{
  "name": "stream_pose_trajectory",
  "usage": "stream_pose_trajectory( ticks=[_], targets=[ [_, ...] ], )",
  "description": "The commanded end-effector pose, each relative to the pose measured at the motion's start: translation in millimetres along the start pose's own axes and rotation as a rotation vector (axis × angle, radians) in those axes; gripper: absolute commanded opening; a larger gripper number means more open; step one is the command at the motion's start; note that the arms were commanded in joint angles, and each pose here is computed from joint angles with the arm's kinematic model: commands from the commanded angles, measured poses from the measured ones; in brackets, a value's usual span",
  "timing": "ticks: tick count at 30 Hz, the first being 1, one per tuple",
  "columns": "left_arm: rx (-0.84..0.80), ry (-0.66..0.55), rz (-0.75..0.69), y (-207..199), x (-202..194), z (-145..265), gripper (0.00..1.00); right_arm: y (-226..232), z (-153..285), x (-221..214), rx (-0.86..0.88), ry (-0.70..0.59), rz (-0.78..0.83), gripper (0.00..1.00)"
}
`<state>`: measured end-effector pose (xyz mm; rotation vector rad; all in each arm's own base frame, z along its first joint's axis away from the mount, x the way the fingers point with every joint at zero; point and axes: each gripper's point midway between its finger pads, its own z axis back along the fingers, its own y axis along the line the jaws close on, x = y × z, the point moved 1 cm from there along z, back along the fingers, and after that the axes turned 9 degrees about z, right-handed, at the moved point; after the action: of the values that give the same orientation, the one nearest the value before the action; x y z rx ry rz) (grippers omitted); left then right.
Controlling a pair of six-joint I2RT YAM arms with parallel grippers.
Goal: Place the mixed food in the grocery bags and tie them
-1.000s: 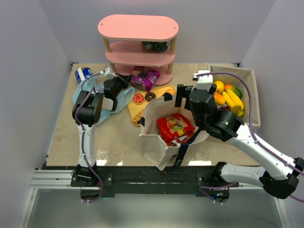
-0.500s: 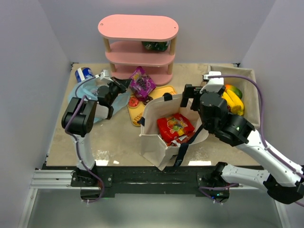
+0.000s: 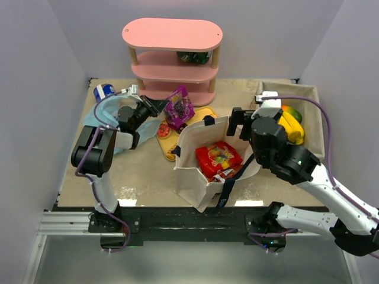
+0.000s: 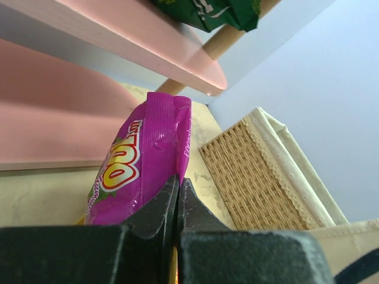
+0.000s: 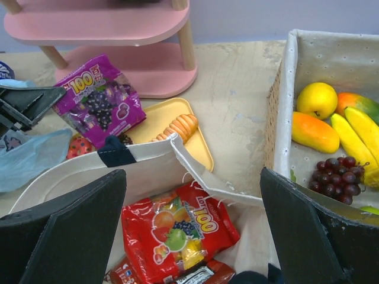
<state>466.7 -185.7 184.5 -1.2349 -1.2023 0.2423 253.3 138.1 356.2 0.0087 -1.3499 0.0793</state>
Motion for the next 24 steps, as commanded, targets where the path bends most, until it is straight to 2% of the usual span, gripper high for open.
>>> stream_pose_trajectory(
  ticks=[1, 8, 12, 15, 16, 18, 19, 21, 22, 24],
  targets=[
    [-0.583, -0.26, -0.329, -165.4, 69.7, 23.4, 0.0, -5.2, 8.7, 5.0, 0.019, -0.018, -0.048, 0.99],
    [-0.612, -0.21, -0.352, -180.2, 66.9, 14.9, 0.0, -9.2, 16.9, 7.2, 0.042, -0.029, -0.077, 0.99],
    [-0.673, -0.224, -0.371, -206.4, 71.3, 22.2, 0.0, -14.1, 22.3, 9.8, 0.044, -0.038, -0.094, 0.99],
    [-0.728, -0.247, -0.417, -247.9, 81.1, 39.7, 0.0, -14.1, 22.5, 8.3, 0.046, -0.036, -0.096, 0.99],
    [-0.772, -0.262, -0.483, -274.3, 84.6, 53.6, 0.0, -12.9, 21.0, 6.1, 0.044, -0.03, -0.09, 0.99],
    [-0.801, -0.22, -0.525, -299.6, 71.6, 60.6, 0.0, -10.4, 19.0, 5.1, 0.05, -0.029, -0.076, 0.99],
    [-0.844, -0.236, -0.616, -324.8, 69.9, 75.3, 0.0, -8.7, 16.2, 0.8, 0.048, -0.02, -0.055, 0.99],
    [-0.83, -0.172, -0.626, -337.9, 50.1, 76.4, 0.0, -12.4, 13.1, -1.5, 0.016, -0.022, -0.042, 0.99],
    [-0.853, -0.201, -0.688, -355.5, 50.7, 89.9, 0.0, -13.1, 11.4, -5.3, 0.005, -0.017, -0.033, 0.99],
    [-0.85, -0.159, -0.673, -360.3, 34.0, 98.0, 0.0, -14.6, 11.1, -4.7, -0.005, -0.022, -0.036, 0.99]
  ],
)
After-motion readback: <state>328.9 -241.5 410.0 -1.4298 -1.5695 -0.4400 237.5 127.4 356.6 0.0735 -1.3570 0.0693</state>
